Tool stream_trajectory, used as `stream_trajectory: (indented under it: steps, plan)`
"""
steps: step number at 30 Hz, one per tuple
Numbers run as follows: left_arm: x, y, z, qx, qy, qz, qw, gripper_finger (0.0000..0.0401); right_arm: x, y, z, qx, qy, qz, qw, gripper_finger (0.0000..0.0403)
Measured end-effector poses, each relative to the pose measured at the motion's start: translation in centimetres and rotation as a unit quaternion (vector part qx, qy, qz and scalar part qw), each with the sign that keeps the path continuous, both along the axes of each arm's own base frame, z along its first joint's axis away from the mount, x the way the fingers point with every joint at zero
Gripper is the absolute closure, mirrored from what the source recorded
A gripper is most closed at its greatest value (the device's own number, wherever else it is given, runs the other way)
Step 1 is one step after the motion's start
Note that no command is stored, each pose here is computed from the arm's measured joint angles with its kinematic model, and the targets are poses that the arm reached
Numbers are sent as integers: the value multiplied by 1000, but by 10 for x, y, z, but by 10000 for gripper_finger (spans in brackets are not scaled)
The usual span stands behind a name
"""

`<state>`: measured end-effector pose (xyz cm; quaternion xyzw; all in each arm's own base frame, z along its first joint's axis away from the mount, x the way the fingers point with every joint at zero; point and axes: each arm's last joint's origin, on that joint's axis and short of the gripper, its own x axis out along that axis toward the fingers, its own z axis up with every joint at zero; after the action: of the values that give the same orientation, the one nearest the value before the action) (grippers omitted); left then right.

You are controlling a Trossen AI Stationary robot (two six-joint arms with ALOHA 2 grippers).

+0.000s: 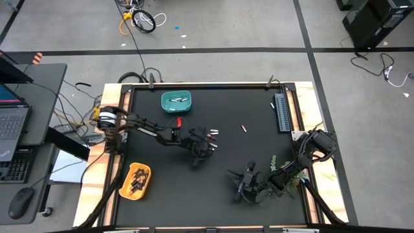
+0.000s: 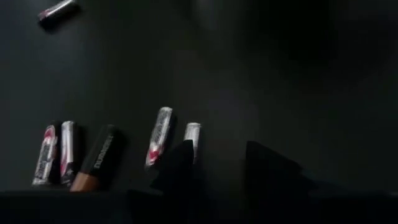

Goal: Sort batteries
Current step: Put the silver battery into the green bin

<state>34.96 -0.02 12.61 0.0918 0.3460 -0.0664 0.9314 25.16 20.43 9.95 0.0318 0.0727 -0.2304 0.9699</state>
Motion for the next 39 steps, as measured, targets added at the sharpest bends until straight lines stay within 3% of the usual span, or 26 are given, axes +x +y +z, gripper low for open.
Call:
stream_trajectory:
  steps: [15, 19, 23, 29, 35, 39]
  plan:
    - [4, -2, -21, -15, 24, 9, 1000, 243, 1, 1, 3, -1, -6, 4, 1000, 320]
    - [1, -3, -24, -24, 48, 5, 999, 284, 1, 1, 3, -2, -6, 4, 1000, 320]
    - [-1, -4, -25, -36, 62, -7, 997, 360, 1, 1, 3, -6, -4, 5, 1000, 320]
    - [-2, -5, -26, -35, 64, -6, 997, 367, 1, 1, 3, -5, -4, 5, 1000, 320]
    - [-5, -6, 0, -35, 69, -9, 997, 367, 1, 1, 3, -3, -7, 6, 1000, 320]
    - [-9, -6, 33, -19, 51, -7, 998, 367, 1, 1, 3, -4, -6, 6, 1000, 320]
